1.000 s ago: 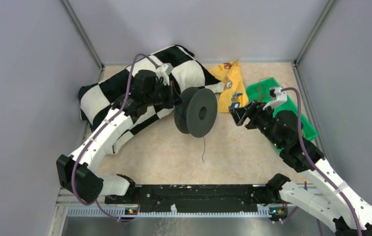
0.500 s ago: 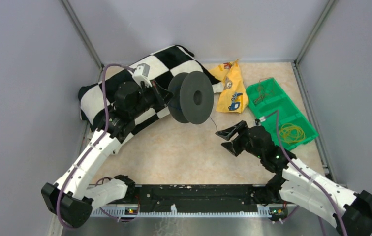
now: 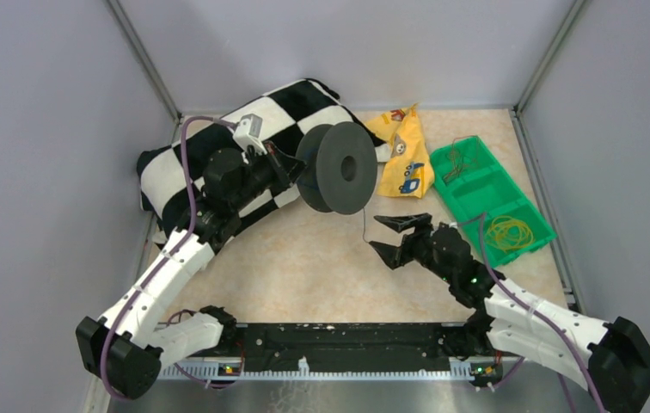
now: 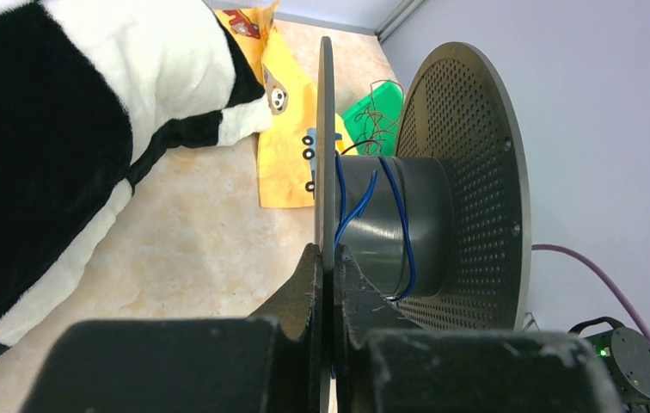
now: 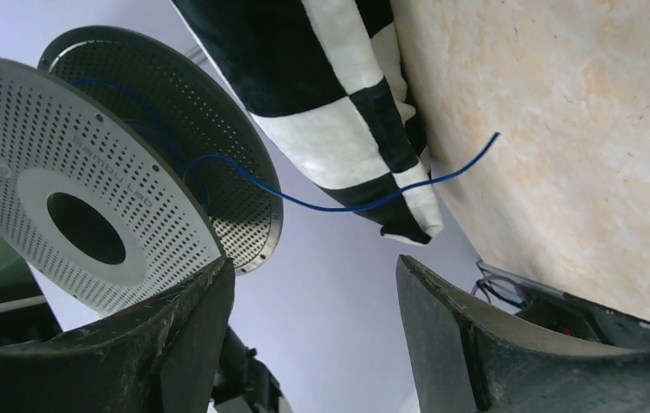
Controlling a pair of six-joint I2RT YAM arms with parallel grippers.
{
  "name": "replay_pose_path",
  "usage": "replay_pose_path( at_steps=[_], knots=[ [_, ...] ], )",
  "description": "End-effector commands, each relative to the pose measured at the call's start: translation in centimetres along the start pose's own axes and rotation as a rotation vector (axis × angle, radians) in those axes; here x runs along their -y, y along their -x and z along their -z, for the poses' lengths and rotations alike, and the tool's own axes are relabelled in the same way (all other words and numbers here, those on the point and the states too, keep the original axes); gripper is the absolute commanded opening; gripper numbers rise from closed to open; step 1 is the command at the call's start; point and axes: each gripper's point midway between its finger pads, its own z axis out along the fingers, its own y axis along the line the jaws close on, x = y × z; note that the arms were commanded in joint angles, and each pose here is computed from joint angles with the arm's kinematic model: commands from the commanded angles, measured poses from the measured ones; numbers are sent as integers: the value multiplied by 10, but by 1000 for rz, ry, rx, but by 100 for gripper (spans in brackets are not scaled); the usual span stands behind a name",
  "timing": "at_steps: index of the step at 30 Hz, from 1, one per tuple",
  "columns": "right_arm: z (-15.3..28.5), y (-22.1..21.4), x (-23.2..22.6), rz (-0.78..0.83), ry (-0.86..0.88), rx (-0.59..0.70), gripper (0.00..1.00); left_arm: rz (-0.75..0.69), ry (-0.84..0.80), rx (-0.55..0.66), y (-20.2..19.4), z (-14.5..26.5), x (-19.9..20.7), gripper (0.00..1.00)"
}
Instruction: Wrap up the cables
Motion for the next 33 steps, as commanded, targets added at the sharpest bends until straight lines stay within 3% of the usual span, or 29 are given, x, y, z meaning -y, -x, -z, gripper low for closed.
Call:
replay_pose_path(
  at_steps=[1,22,33],
  knots=[
    [0,-4,-15,-122,68,-25,69,-31,-151,178,43,14,39,0],
    [-15,-6,-6,-225,76,-70,71,-84,-316,218,33,29,58,0],
    [-13,-7,-3,-236,72,-78,71,-122,-388,318,38,40,64,0]
  ],
)
